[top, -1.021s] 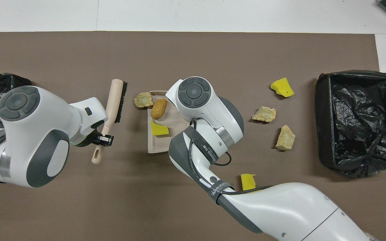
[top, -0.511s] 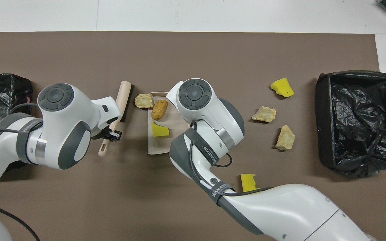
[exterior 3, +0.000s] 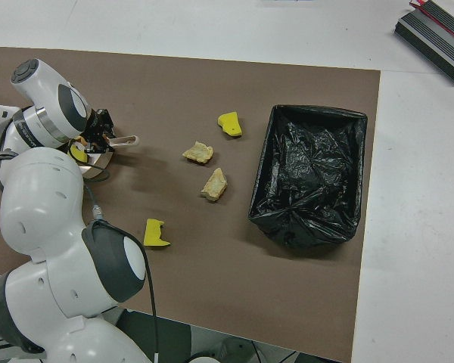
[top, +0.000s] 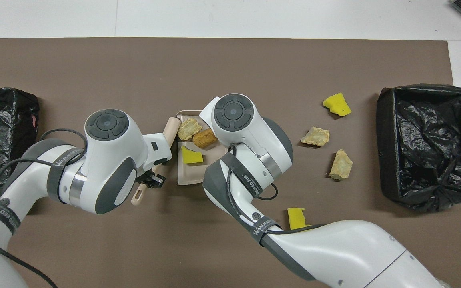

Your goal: Sweep and dump trash in bin

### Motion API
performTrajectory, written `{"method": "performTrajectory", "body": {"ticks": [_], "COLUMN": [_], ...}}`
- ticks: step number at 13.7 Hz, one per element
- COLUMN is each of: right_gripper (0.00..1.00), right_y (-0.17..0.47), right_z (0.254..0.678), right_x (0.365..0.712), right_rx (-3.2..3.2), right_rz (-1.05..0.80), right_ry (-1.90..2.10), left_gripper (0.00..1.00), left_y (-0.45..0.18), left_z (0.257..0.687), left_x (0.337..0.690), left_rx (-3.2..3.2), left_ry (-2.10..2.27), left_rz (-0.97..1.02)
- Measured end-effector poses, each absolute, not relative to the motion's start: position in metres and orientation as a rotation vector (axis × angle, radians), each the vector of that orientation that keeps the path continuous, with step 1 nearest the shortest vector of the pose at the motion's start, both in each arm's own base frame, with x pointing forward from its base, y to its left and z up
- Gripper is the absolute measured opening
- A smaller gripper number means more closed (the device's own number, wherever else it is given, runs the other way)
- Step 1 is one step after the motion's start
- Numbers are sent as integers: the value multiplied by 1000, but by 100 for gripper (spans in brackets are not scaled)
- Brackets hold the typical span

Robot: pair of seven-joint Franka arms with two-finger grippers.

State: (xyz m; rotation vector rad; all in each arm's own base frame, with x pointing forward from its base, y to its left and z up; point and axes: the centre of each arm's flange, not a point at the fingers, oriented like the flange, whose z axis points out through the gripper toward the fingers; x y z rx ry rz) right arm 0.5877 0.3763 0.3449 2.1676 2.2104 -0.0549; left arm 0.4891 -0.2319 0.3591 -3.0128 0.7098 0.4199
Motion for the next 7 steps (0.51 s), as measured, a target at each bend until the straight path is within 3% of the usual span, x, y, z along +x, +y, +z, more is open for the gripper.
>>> {"method": "performTrajectory", "body": {"ticks": [7], "right_gripper": [33], "right_y": [372], "right_z": [343], "right_x": [588], "right_rx": [2175], "right_rz": [-60], "right_ry": [2205], "left_gripper": [26], "left_y": [-222], "left_z": [389], "left_x": [503], "left_rx": [-3109], "left_ry": [212], "left_rz": [367]}}
